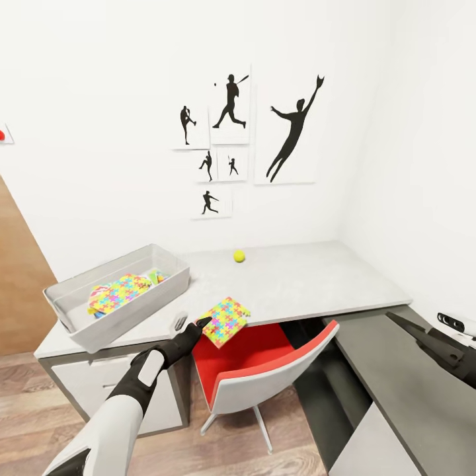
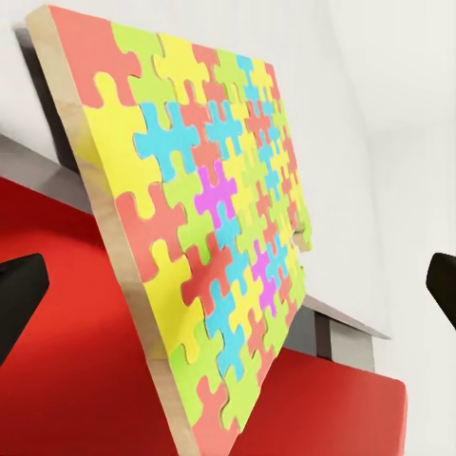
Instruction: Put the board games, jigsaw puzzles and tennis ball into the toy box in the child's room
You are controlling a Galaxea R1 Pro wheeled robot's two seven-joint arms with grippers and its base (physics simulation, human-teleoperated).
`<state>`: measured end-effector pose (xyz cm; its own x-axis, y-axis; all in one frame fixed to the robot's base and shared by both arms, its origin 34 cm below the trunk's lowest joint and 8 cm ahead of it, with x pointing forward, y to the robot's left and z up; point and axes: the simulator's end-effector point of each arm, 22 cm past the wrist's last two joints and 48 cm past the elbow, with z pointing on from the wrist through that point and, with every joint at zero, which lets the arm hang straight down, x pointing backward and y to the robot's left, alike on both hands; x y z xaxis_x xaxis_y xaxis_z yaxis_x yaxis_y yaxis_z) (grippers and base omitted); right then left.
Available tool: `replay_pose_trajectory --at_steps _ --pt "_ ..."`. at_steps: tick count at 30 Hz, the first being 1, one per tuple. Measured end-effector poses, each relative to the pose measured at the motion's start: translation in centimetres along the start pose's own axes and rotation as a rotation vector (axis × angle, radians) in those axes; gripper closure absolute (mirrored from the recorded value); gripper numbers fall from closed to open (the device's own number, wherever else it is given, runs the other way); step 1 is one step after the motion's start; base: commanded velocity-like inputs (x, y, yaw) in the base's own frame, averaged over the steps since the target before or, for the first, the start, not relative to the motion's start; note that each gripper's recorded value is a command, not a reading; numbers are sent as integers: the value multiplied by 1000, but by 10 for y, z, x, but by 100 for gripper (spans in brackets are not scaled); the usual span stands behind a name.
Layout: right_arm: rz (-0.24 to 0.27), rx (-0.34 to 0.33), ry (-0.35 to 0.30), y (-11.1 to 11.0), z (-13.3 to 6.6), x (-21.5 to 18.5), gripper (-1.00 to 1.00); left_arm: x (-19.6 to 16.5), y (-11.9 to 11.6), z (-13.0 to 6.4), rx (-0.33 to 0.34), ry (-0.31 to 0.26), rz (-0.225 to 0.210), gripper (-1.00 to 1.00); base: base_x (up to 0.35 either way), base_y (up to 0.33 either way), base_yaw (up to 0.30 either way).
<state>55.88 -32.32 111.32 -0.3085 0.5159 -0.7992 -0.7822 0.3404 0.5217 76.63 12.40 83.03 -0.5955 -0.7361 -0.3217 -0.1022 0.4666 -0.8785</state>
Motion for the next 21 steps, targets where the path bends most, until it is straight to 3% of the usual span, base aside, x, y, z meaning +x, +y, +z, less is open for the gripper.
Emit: replay_pose_trajectory --at_steps 21 --pt "-1 -1 0 -13 -7 19 -100 8 20 9 1 1 1 -100 0 0 0"
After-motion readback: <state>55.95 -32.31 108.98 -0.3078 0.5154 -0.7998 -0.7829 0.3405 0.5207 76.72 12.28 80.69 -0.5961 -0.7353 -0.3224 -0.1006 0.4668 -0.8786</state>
